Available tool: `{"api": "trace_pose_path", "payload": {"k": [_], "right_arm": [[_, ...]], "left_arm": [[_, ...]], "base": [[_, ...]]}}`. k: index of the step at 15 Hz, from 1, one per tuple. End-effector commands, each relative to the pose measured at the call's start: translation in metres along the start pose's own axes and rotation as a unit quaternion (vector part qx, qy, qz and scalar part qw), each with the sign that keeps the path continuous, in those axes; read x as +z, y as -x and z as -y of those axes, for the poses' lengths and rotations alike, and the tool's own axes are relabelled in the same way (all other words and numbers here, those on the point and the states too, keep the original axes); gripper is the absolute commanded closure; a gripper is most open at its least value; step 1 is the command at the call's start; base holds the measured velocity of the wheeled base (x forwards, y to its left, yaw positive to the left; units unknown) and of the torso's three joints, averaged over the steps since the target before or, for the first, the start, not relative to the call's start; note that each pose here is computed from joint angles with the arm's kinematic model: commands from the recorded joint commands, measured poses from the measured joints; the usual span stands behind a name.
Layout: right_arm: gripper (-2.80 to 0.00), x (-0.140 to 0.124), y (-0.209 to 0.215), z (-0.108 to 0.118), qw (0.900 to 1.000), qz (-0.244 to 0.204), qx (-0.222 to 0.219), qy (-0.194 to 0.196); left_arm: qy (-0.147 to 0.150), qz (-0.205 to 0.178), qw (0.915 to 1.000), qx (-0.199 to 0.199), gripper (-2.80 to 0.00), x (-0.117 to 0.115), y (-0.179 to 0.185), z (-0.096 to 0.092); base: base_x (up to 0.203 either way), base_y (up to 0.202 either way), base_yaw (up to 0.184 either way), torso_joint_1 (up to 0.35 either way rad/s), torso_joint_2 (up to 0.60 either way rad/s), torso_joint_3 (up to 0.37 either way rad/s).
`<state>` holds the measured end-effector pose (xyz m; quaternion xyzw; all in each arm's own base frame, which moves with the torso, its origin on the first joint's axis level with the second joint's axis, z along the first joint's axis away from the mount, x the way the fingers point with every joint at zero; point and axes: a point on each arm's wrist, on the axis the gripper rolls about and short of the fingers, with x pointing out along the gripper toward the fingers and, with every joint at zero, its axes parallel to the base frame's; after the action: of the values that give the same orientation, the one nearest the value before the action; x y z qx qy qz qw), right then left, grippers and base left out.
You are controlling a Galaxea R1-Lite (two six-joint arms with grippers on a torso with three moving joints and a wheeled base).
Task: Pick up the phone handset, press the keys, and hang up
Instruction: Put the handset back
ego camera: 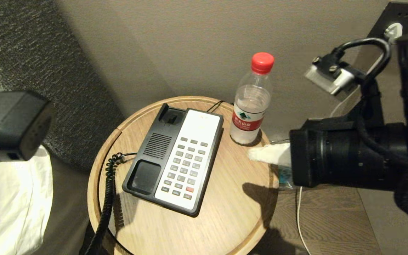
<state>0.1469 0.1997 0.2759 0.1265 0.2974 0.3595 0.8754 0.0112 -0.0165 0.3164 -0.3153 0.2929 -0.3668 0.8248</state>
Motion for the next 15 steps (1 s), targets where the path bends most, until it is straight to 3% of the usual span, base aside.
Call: {"api": "trace_pose_path", "payload": {"k": [1,6,11,15], "right_arm": [[0.00,-0.009,-0.030,-0.007,0.999,-0.038,0.000,0.009],[0.00,-0.013,-0.068,-0.013,0.998,-0.064,-0.010,0.019],[0.00,-0.017,-0.081,-0.019,0.997,-0.079,0.002,0.022],[0.00,-0.020,-0.074,-0.017,0.996,-0.084,-0.011,0.026]], "left_arm": [[0.004,0.025,0.9993,-0.026,0.00,-0.012,0.025,-0.003],[0.006,0.039,0.9985,-0.037,0.00,-0.021,0.039,-0.008],[0.009,0.044,0.9982,-0.041,0.00,-0.027,0.044,-0.011],[0.006,0.030,0.9994,-0.018,0.00,-0.024,0.031,-0.014]], "base": [[0.000,0.000,0.000,0.000,0.00,0.000],[0.000,0.000,0.000,0.000,0.00,0.000],[0.000,0.000,0.000,0.000,0.00,0.000],[0.000,0.000,0.000,0.000,0.00,0.000]]}}
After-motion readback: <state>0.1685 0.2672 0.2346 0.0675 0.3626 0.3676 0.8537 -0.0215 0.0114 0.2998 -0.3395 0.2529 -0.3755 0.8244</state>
